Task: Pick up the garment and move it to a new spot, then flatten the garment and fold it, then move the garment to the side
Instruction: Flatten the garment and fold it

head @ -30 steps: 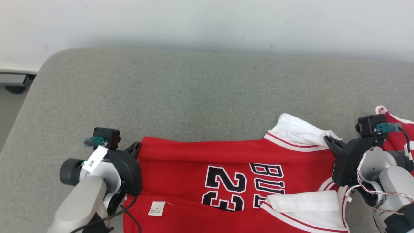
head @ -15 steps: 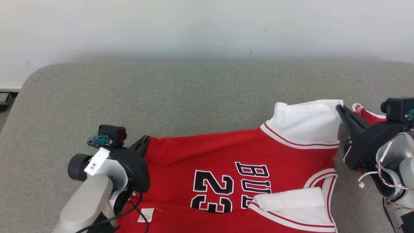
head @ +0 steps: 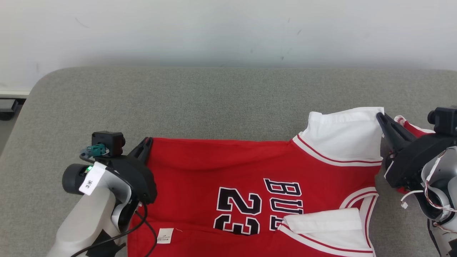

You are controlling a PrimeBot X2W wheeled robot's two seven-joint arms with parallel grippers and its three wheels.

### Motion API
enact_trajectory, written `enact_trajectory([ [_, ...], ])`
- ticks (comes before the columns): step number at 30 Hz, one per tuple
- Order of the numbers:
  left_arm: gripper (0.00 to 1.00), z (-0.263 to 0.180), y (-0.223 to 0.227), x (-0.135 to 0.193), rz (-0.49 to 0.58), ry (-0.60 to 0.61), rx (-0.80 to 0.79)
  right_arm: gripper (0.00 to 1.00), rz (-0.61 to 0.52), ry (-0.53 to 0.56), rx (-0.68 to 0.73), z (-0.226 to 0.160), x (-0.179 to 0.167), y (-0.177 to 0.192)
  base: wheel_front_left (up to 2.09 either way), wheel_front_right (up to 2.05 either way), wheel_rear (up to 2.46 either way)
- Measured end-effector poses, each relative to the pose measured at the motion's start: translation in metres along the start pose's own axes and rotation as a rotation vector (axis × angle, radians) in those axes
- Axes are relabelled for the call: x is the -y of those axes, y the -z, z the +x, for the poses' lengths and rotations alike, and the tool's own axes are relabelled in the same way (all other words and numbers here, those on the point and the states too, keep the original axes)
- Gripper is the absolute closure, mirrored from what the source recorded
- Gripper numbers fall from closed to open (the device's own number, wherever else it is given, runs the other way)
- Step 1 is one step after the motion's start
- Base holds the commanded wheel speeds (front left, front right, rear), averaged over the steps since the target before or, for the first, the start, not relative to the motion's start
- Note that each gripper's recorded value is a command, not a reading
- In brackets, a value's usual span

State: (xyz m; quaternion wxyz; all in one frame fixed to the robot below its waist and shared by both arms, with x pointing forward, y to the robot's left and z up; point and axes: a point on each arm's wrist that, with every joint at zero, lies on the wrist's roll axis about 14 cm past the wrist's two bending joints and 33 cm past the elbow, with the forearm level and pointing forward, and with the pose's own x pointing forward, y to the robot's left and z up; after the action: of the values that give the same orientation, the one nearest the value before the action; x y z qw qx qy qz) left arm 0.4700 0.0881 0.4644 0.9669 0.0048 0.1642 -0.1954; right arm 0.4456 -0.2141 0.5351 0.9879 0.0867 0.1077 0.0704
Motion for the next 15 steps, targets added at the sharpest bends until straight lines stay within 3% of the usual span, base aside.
enact_trajectory([
  [8,1.0,0.003,-0.014,0.003,-0.017,-0.007,0.057,1.0,-0.009,-0.004,-0.001,0.005,-0.001,-0.002,0.0,0.0,0.0],
  [11,1.0,-0.007,-0.005,0.0,-0.013,-0.009,0.06,1.0,-0.089,-0.111,-0.056,-0.009,-0.023,0.018,0.0,0.0,0.0],
  [15,1.0,-0.021,0.015,0.0,-0.011,-0.004,0.043,1.0,-0.115,-0.169,-0.118,-0.028,-0.038,0.043,0.0,0.0,0.0],
])
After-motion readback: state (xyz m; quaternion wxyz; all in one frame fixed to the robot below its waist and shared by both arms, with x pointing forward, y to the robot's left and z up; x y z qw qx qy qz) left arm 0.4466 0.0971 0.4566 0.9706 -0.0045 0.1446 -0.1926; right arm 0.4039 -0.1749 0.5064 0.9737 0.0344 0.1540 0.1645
